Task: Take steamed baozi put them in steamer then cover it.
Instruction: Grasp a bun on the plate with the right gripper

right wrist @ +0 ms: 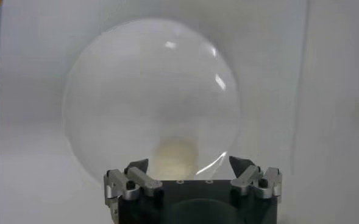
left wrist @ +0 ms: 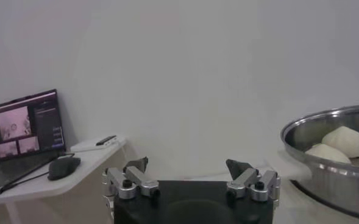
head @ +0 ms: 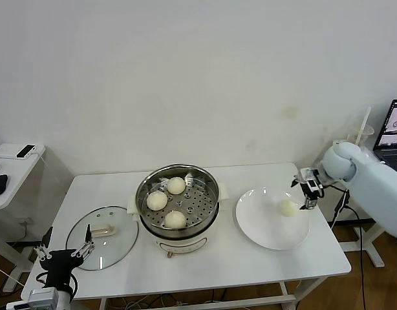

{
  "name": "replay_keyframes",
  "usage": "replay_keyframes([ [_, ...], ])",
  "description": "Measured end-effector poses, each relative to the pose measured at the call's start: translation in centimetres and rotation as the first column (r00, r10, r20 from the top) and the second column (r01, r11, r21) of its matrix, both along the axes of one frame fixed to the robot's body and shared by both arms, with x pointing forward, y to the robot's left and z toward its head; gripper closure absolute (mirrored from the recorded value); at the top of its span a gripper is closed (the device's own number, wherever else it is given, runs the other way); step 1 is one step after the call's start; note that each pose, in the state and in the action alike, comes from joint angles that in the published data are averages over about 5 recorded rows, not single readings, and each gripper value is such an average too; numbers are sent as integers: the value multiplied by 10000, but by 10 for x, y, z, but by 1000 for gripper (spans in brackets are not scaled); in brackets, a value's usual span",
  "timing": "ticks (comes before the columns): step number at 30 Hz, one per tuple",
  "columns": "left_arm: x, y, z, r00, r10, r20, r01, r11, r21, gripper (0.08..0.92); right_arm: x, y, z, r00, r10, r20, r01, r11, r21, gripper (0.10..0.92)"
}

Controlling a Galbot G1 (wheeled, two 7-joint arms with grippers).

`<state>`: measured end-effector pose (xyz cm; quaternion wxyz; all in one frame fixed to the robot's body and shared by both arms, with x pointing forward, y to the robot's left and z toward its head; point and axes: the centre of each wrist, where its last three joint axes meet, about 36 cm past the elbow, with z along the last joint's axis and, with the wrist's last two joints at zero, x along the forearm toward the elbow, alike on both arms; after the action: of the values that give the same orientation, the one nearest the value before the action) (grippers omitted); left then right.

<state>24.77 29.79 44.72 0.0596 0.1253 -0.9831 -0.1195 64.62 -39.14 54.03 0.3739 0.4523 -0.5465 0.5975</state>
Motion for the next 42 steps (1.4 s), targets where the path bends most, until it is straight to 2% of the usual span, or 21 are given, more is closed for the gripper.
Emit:
replay_keyframes([
  [15,-1,5,-4,9999,145,-81,-144,9999,34,177,26,-1,-61,9955,-904,-268,898,9957,-243,200],
  [33,3,6,-7,9999,153,-68,-153,9999,11,177,39,11,-93,9893,-1393,-441,1389,9902,-118,200],
  [36,2,5,-7,9998,167,-78,-167,9999,15,177,40,11,-94,9883,-1459,-453,1455,9893,-124,216],
  [42,1,5,-7,9998,166,-62,-166,9999,21,177,40,11,-94,9874,-1495,-524,1490,9887,-127,305],
])
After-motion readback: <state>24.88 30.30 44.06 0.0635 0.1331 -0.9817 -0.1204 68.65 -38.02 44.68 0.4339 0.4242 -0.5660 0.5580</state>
